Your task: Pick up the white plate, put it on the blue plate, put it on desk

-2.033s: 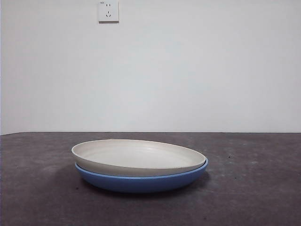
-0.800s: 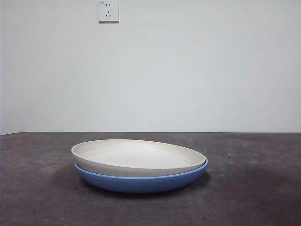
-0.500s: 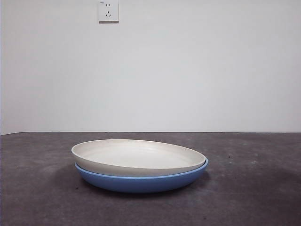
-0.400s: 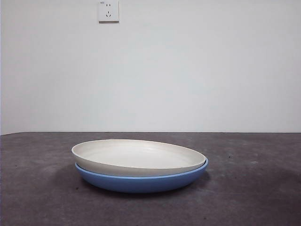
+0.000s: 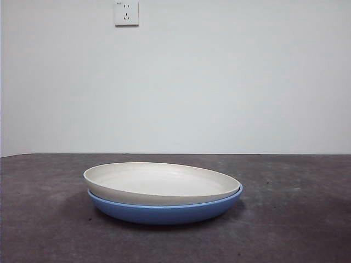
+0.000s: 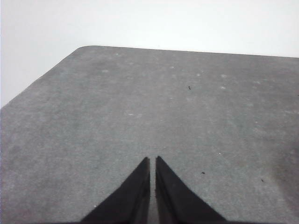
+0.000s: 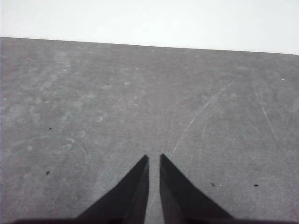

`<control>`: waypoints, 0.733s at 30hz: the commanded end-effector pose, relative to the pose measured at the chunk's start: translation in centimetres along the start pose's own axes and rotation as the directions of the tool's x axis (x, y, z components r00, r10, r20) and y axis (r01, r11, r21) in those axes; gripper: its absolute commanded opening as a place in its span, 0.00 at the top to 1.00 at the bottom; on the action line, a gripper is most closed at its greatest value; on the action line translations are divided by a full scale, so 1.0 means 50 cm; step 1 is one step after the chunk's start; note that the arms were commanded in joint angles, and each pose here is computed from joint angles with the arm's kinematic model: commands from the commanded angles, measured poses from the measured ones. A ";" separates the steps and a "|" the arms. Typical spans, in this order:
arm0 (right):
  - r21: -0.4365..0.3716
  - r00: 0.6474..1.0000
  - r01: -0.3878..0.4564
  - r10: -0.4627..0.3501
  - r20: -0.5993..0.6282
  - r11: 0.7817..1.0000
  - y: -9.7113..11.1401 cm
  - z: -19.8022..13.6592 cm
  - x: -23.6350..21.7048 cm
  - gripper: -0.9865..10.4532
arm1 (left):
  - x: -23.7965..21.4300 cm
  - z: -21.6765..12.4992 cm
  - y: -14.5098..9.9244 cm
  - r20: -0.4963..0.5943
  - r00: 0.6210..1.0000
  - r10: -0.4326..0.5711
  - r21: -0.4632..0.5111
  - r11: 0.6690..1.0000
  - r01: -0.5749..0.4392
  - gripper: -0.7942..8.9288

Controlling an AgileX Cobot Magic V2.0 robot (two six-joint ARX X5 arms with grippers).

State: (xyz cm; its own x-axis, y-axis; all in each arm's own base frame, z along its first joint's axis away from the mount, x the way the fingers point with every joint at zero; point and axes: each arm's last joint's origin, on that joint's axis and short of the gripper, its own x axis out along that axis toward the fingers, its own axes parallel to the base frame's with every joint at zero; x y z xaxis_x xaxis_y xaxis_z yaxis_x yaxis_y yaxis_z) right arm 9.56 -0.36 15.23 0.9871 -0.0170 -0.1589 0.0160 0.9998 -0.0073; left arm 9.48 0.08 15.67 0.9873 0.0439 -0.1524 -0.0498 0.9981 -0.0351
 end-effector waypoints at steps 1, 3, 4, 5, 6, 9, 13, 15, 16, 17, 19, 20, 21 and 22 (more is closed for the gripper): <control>-0.009 1.000 0.002 -0.003 -0.012 1.000 0.000 -0.005 0.001 0.88 | 0.004 -0.014 0.001 -0.022 1.000 0.004 0.002 1.000 -0.004 0.90; -0.009 1.000 0.003 -0.003 -0.001 1.000 0.000 -0.003 0.001 0.88 | 0.004 -0.014 0.001 -0.022 1.000 0.004 0.002 1.000 -0.004 0.90; -0.009 1.000 0.003 -0.003 0.007 1.000 0.000 -0.002 0.001 0.88 | 0.004 -0.014 0.001 -0.022 1.000 0.004 0.002 1.000 -0.004 0.90; -0.010 1.000 0.003 -0.003 0.012 1.000 0.000 -0.001 0.001 0.88 | 0.004 -0.014 0.001 -0.022 1.000 0.004 0.002 1.000 -0.004 0.90; -0.010 1.000 0.003 -0.003 0.014 1.000 0.000 0.000 0.001 0.88 | 0.004 -0.014 0.001 -0.022 1.000 0.004 0.002 1.000 -0.004 0.90; -0.009 1.000 0.003 -0.003 0.014 1.000 0.000 0.000 0.001 0.88 | 0.004 -0.014 0.001 -0.022 1.000 0.004 0.002 1.000 -0.004 0.90; -0.010 1.000 0.003 -0.003 0.014 1.000 0.000 0.000 0.001 0.88 | 0.004 -0.014 0.001 -0.022 1.000 0.004 0.002 1.000 -0.004 0.90; -0.010 1.000 0.003 -0.003 0.014 1.000 0.000 0.000 0.001 0.88 | 0.004 -0.014 0.001 -0.022 1.000 0.004 0.002 1.000 -0.004 0.90; -0.010 1.000 0.003 -0.003 0.014 1.000 0.000 0.000 0.001 0.88 | 0.004 -0.014 0.001 -0.022 1.000 0.004 0.002 1.000 -0.004 0.90; -0.010 1.000 0.003 -0.003 0.014 1.000 0.000 0.000 0.001 0.88 | 0.004 -0.014 0.001 -0.022 1.000 0.004 0.002 1.000 -0.004 0.90; -0.010 1.000 0.003 -0.003 0.014 1.000 0.000 0.000 0.001 0.88 | 0.004 -0.014 0.001 -0.022 1.000 0.004 0.002 1.000 -0.004 0.90; -0.010 1.000 0.003 -0.003 0.014 1.000 0.000 0.000 0.001 0.88 | 0.004 -0.014 0.001 -0.022 1.000 0.004 0.002 1.000 -0.004 0.90; -0.010 1.000 0.003 -0.003 0.014 1.000 0.000 0.000 0.001 0.88 | 0.004 -0.014 0.001 -0.022 1.000 0.004 0.002 1.000 -0.004 0.90; -0.010 1.000 0.003 -0.003 0.014 1.000 0.000 0.000 0.001 0.88 | 0.004 -0.014 0.001 -0.022 1.000 0.004 0.002 1.000 -0.004 0.90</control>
State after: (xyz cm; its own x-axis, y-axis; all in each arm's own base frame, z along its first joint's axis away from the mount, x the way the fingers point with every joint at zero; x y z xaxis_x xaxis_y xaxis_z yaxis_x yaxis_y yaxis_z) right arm 9.57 -0.36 15.26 0.9879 -0.0170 -0.1544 0.0160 0.9998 -0.0074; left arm 9.48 0.08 15.67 0.9873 0.0439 -0.1524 -0.0498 0.9981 -0.0351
